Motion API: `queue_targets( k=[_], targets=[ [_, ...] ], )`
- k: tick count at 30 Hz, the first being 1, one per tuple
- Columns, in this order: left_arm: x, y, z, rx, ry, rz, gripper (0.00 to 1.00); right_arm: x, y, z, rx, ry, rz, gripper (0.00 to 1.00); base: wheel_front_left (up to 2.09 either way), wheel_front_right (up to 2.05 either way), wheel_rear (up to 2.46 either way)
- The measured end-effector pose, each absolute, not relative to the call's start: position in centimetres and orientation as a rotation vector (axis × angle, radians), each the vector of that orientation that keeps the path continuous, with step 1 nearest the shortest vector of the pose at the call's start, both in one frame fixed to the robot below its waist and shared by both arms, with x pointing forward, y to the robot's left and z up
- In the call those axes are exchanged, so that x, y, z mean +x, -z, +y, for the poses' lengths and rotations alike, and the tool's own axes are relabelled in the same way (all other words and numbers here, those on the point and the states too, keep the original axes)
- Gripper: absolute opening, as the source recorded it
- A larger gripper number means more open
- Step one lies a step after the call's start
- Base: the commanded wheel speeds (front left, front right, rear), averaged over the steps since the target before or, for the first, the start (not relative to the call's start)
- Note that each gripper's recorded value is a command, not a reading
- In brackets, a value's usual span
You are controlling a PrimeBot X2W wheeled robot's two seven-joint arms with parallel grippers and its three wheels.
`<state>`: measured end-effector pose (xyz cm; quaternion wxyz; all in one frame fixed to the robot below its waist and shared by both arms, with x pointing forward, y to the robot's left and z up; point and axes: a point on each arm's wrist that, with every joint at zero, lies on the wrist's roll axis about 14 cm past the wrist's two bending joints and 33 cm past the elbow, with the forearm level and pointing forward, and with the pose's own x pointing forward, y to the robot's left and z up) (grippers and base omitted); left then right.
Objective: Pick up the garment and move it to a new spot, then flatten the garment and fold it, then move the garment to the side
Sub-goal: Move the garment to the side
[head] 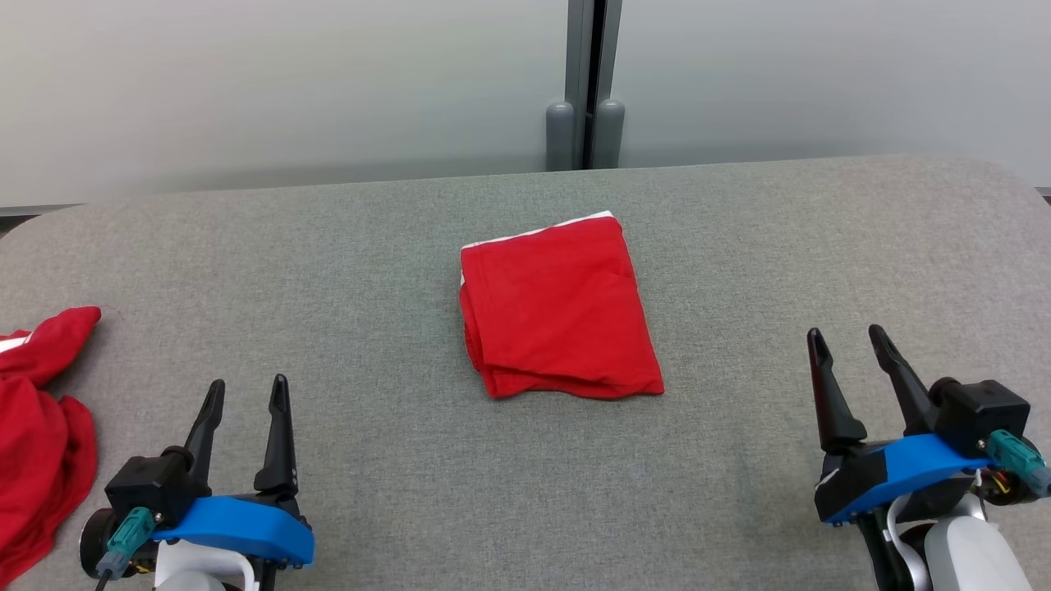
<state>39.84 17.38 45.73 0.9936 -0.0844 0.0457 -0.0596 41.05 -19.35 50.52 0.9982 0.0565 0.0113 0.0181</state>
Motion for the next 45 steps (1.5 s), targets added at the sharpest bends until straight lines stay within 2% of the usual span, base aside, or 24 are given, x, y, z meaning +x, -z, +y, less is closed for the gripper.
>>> queue_targets(
  k=[26,29,36,42,45],
  targets=[
    [40.7,-46.0,17.6,-0.168,0.103,0.08,1.0,41.5,-47.3,-17.6,0.111,-0.082,0.109,1.0,0.0,0.0,0.0],
    [41.3,-45.9,17.5,-0.168,0.105,0.08,1.0,43.3,-48.2,-16.6,0.11,-0.115,0.12,1.0,0.0,0.0,0.0],
    [42.2,-46.0,18.0,-0.173,0.091,0.07,1.0,48.5,-48.9,-14.3,0.123,-0.179,0.27,1.0,0.0,0.0,0.0],
    [42.7,-46.4,18.8,-0.169,0.07,0.055,1.0,51.9,-46.5,-12.7,0.208,-0.193,0.477,1.0,0.0,0.0,0.0],
    [42.8,-46.5,19.2,-0.169,0.057,0.05,1.0,52.5,-44.7,-10.8,0.247,-0.232,0.579,1.0,0.0,0.0,0.0]
  ],
)
